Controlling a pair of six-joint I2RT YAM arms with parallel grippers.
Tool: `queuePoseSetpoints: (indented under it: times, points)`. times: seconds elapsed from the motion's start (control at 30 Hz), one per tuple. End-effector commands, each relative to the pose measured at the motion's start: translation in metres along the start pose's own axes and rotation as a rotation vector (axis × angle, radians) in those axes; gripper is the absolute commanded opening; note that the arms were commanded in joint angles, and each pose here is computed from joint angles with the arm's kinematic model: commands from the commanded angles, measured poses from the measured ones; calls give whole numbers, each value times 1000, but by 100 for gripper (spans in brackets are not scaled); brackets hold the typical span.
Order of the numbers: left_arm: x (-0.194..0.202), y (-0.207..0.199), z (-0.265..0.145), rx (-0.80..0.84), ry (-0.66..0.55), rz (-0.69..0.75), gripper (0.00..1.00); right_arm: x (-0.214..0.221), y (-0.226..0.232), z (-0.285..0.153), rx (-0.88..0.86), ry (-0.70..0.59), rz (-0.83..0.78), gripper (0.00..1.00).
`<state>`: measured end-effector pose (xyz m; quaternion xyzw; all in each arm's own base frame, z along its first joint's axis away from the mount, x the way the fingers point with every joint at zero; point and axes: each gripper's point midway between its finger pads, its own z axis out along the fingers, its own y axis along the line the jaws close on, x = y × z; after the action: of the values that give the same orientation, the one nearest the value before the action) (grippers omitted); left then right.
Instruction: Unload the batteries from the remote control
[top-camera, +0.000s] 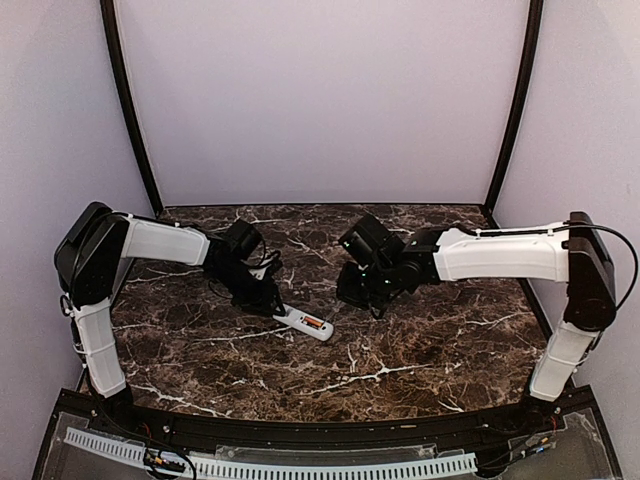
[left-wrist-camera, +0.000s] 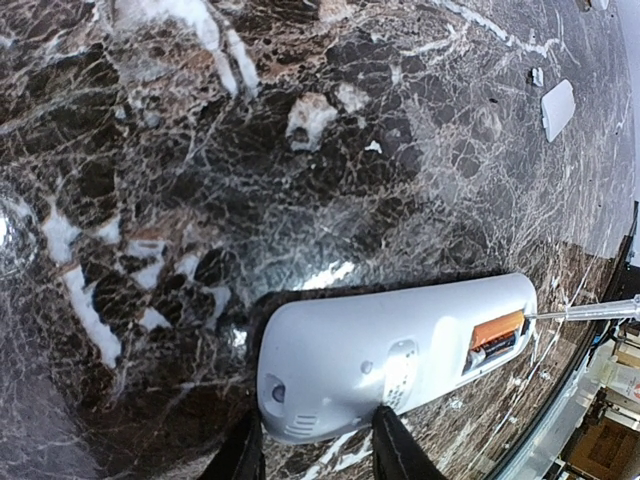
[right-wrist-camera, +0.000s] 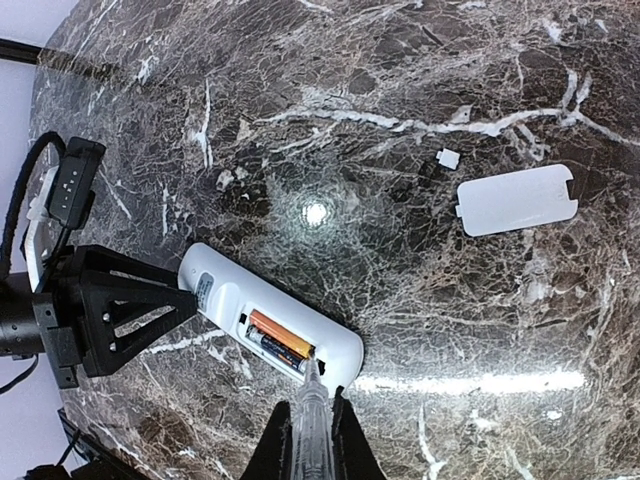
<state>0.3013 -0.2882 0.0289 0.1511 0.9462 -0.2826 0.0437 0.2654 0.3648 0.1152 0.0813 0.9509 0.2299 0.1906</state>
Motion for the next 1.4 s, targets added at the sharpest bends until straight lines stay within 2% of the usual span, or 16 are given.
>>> queuePoseSetpoints:
  times: [0.0, 0.7, 1.37]
  points:
    - [18, -11, 18, 24, 75, 24, 36, 2, 9, 12, -66, -9, 49, 0]
    - [27, -10, 27, -17, 101, 54, 35, -22, 43, -20, -279, -118, 84, 0]
    - [33, 5, 36, -97, 135, 73, 34, -31, 50, -37, -329, -170, 73, 0]
